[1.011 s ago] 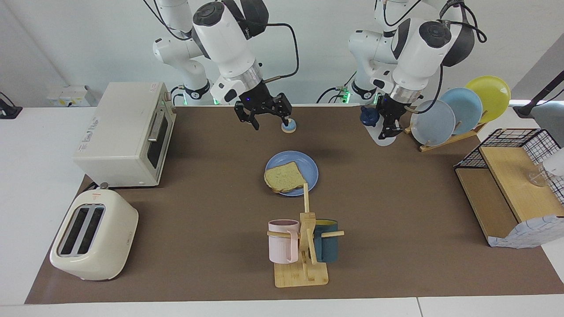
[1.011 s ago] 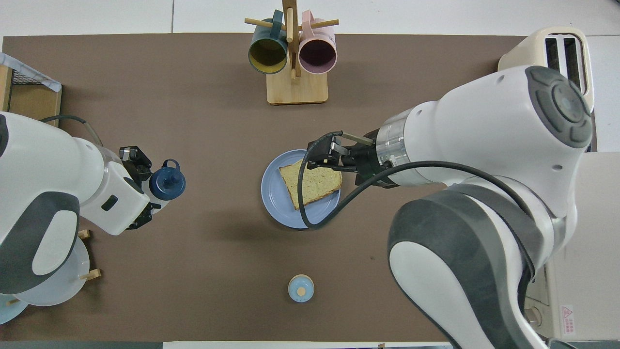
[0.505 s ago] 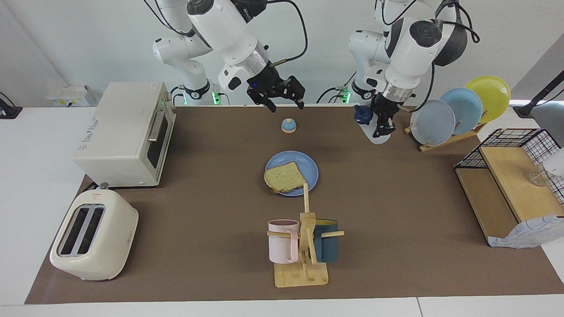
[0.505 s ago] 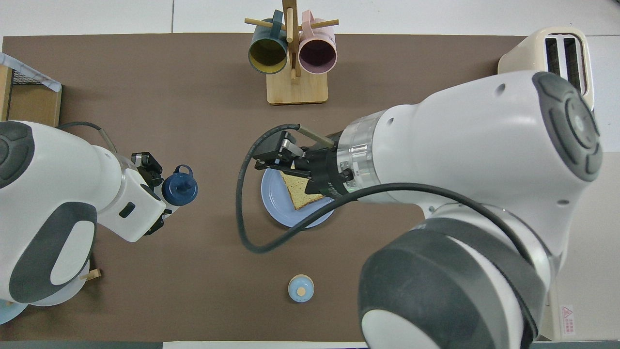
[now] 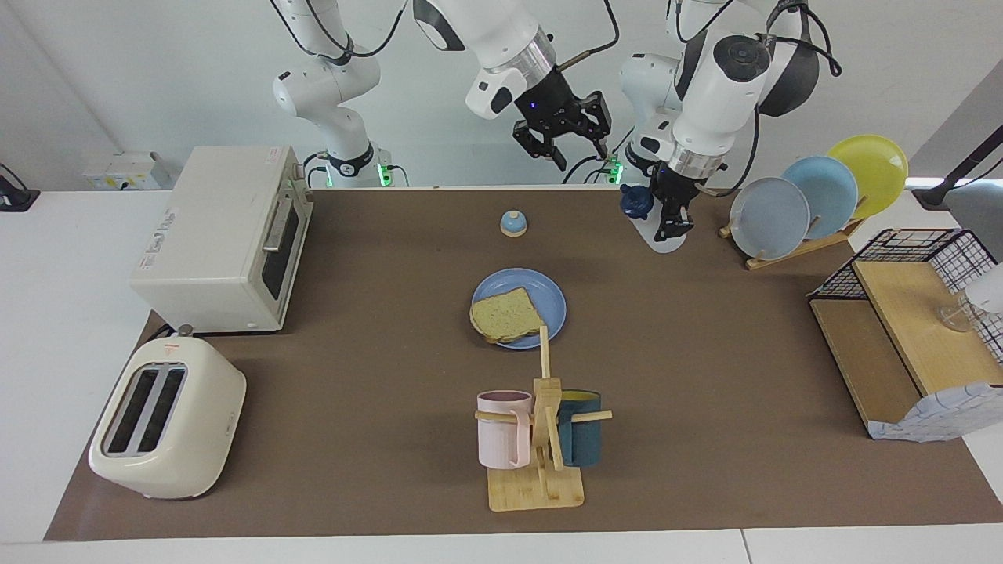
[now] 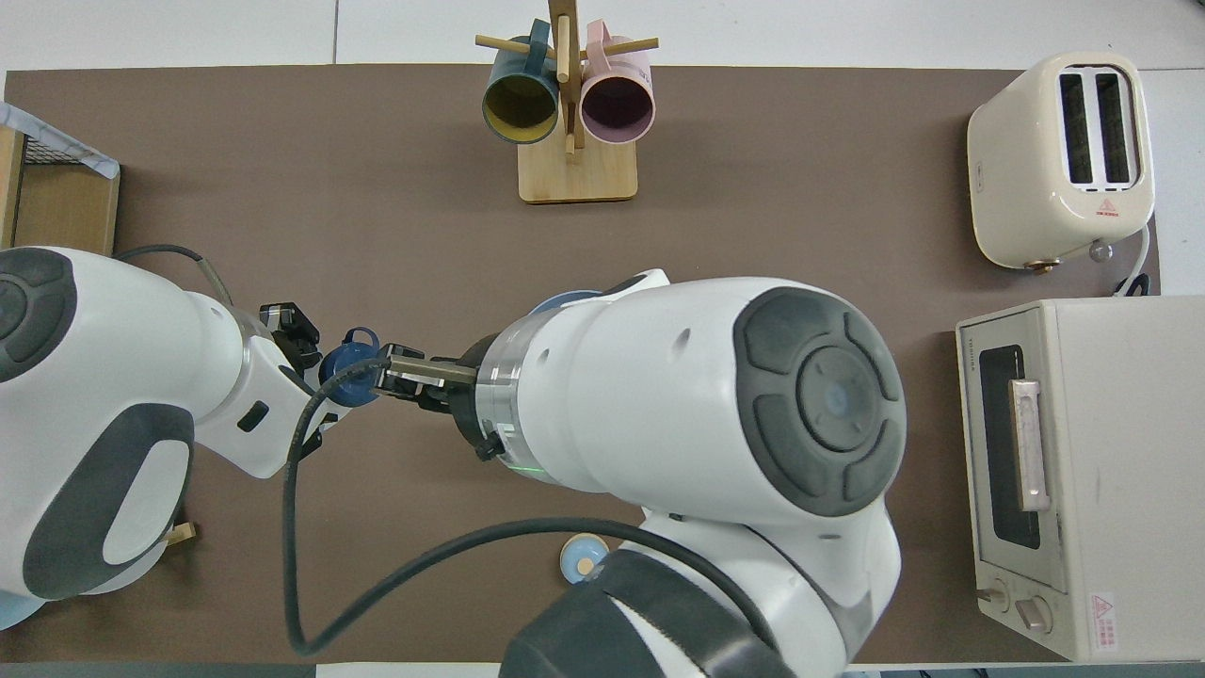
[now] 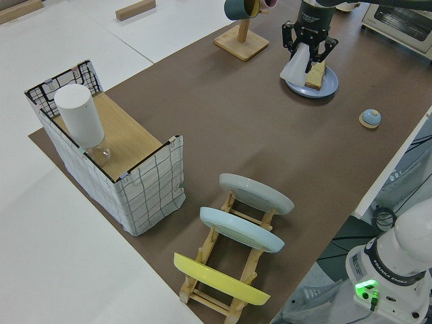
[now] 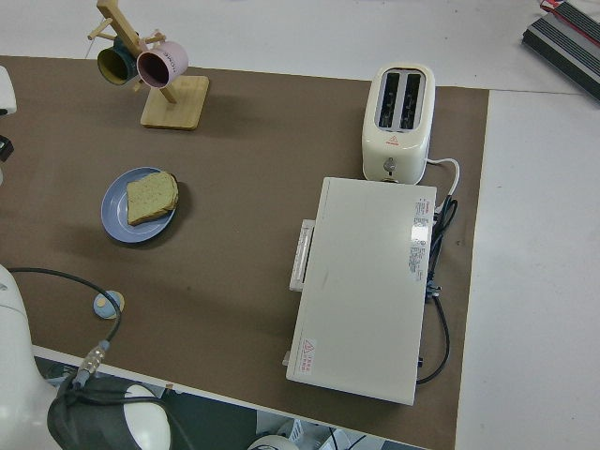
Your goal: Put bread on plate and add seasoning
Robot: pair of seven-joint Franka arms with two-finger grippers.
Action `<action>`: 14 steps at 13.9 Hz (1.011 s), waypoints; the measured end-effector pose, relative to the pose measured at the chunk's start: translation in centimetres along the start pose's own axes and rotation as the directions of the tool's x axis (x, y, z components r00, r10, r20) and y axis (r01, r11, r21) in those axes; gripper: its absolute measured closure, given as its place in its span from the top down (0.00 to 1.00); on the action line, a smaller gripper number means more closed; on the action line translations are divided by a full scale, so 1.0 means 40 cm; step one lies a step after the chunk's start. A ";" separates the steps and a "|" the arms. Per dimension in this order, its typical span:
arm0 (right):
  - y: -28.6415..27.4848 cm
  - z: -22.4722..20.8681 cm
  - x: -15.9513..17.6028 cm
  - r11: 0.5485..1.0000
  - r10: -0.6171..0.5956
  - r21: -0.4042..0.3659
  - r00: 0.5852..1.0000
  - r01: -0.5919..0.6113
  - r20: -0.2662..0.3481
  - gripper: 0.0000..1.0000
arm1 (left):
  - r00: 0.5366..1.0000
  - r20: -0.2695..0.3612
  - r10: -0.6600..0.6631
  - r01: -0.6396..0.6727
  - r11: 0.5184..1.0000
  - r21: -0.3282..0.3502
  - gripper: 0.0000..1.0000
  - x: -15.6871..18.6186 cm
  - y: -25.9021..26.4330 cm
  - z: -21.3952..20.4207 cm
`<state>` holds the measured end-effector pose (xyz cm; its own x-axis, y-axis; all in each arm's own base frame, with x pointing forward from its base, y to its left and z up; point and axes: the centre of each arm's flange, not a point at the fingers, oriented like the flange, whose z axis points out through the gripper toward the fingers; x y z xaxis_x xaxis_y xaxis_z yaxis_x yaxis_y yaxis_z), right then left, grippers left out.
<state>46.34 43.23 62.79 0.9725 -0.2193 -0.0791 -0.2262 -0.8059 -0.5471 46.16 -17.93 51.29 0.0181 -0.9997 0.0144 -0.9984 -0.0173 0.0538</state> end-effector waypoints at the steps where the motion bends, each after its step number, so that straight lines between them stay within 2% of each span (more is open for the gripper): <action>1: -0.013 0.007 -0.003 1.000 -0.009 0.000 1.000 0.009 -0.003 0.61 | 1.000 0.000 -0.006 0.006 1.000 0.001 0.47 0.000 0.001 -0.001; 2: -0.021 0.010 -0.002 1.000 -0.011 0.002 1.000 0.011 -0.007 0.56 | 1.000 -0.001 -0.013 0.013 1.000 0.001 0.47 0.000 0.001 -0.001; 5: -0.029 0.021 0.016 1.000 -0.011 0.016 0.999 0.012 -0.031 0.52 | 1.000 -0.001 -0.026 0.026 1.000 0.002 0.47 -0.001 0.001 -0.001; 6: -0.028 0.030 0.021 1.000 -0.008 0.017 0.999 0.009 -0.034 0.46 | 1.000 -0.001 -0.028 0.028 1.000 0.002 0.47 -0.001 0.001 -0.001; 10: -0.031 0.052 0.040 0.999 0.013 0.037 0.998 -0.011 -0.053 0.41 | 1.000 -0.001 -0.030 0.030 1.000 0.002 0.47 -0.001 0.001 -0.001; 14: -0.038 0.055 0.047 0.998 0.022 0.057 0.997 -0.018 -0.069 0.41 | 1.000 -0.001 -0.031 0.031 1.000 0.002 0.47 0.000 0.001 -0.001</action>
<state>48.64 45.24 61.63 0.9610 -0.2746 -0.0333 -0.2404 -0.7692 -0.5921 46.12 -17.91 51.33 0.0488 -0.9987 0.0141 -0.9975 -0.0480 0.0518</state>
